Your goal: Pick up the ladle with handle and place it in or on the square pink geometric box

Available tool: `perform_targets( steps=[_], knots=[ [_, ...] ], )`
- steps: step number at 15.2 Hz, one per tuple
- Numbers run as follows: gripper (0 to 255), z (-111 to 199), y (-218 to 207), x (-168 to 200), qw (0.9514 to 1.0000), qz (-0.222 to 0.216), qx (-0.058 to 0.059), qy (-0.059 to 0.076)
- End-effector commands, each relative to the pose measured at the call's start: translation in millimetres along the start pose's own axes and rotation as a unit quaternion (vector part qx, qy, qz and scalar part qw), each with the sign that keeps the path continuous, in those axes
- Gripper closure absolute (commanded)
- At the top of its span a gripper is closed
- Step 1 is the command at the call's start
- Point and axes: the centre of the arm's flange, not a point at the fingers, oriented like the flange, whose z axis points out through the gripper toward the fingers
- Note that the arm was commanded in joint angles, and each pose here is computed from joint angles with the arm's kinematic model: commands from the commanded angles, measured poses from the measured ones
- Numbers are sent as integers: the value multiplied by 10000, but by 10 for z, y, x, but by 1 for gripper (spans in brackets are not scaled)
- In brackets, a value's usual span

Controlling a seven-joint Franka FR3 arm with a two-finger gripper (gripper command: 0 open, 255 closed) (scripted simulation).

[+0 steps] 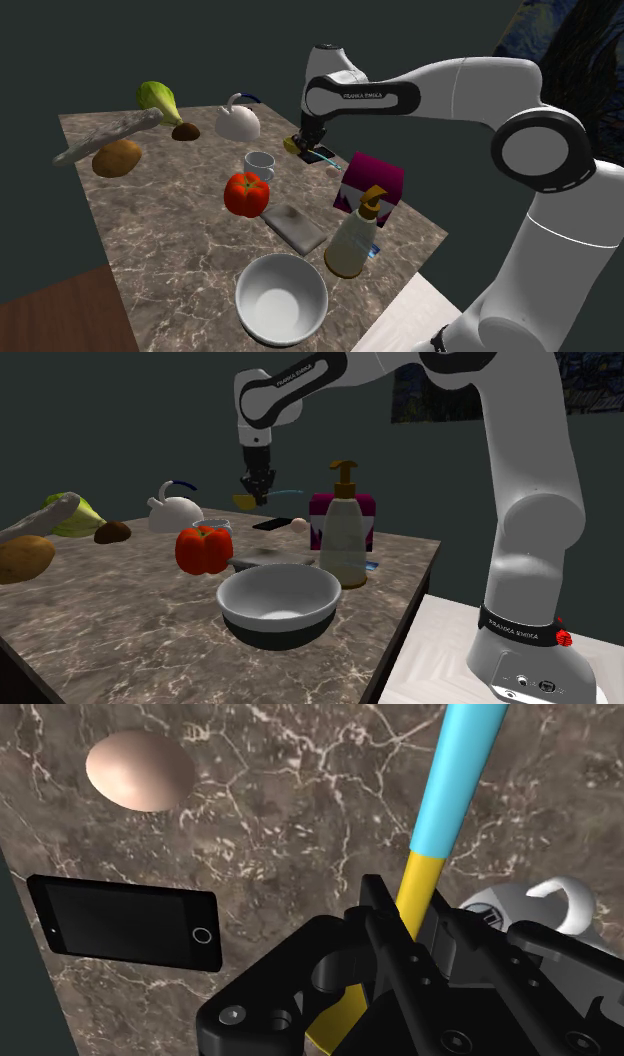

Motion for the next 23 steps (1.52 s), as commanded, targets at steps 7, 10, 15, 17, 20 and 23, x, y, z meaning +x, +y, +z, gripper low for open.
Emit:
perform_targets(
  steps=[7,10,15,17,20,23],
  knots=[
    [255,-412,65,38,10000,-1,0,-2],
    [255,-568,90,51,10000,-1,0,-2],
    [255,-828,131,72,10000,-1,0,-2],
    [255,-929,148,80,10000,-1,0,-2],
    [255,-924,425,-203,10000,-1,0,-2],
    [255,-919,702,-485,10000,-1,0,-2]
  ],
)
